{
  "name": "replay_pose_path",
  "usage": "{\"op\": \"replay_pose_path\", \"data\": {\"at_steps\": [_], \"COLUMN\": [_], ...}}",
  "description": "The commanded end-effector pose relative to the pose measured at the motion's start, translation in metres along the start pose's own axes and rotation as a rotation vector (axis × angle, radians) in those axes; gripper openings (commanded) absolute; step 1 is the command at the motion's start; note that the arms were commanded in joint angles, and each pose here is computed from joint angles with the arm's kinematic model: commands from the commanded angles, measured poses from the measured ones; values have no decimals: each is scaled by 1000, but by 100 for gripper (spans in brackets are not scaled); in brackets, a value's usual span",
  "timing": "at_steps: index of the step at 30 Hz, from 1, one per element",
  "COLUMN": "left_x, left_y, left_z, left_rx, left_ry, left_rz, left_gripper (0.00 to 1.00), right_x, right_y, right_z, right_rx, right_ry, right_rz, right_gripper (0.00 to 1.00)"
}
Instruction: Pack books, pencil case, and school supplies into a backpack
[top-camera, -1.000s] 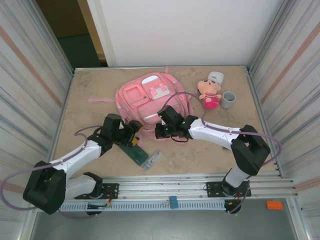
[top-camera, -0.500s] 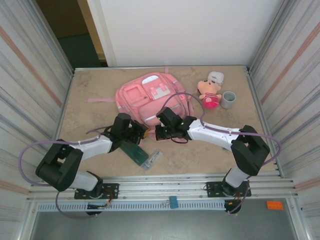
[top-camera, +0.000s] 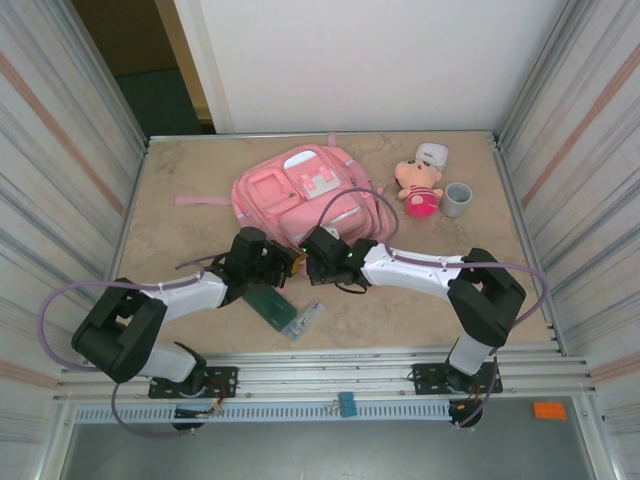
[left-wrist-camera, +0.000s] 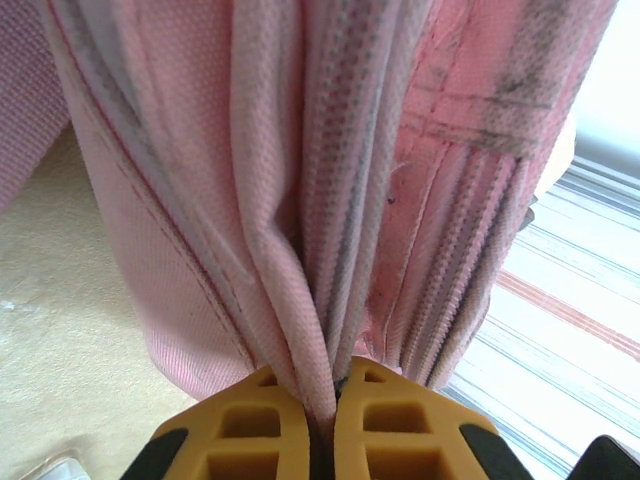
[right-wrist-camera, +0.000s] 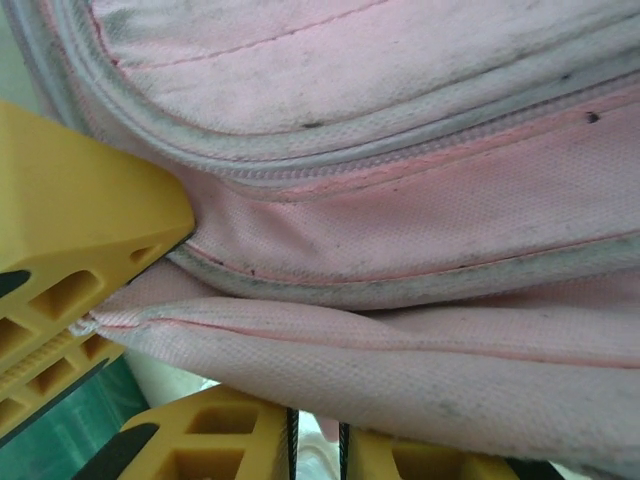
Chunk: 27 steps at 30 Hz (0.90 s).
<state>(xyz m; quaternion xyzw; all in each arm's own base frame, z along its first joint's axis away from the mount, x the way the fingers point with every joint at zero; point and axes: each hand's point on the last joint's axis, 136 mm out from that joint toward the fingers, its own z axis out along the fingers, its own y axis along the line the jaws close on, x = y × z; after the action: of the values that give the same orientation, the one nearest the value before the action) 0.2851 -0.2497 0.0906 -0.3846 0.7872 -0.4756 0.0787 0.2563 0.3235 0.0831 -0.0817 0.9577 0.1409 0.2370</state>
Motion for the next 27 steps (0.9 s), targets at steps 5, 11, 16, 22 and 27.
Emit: {"op": "replay_pose_path", "data": {"at_steps": [5,11,16,22,27], "left_x": [15,15,14,-1,-31], "left_y": [-39,-37,-38,-18,-11], "left_z": [-6,-8,-10,-18,-42], "left_rx": [114,135,134,15,-82], "left_ry": [42,39,28,6,-31], "left_rz": [48,11,16,102,211], "left_gripper": [0,0,0,0,0], "right_x": [-11,-12,-14,-9,-2], "right_y": [-2,-5,-11,-38,-59], "right_z": [7,11,7,-15,-36], "right_rx": [50,64,94,149,141], "right_ry": [-45,-51,-66,-58,-44], "right_rz": [28,34,30,15,-26], "right_gripper": [26,31,9,0,0]}}
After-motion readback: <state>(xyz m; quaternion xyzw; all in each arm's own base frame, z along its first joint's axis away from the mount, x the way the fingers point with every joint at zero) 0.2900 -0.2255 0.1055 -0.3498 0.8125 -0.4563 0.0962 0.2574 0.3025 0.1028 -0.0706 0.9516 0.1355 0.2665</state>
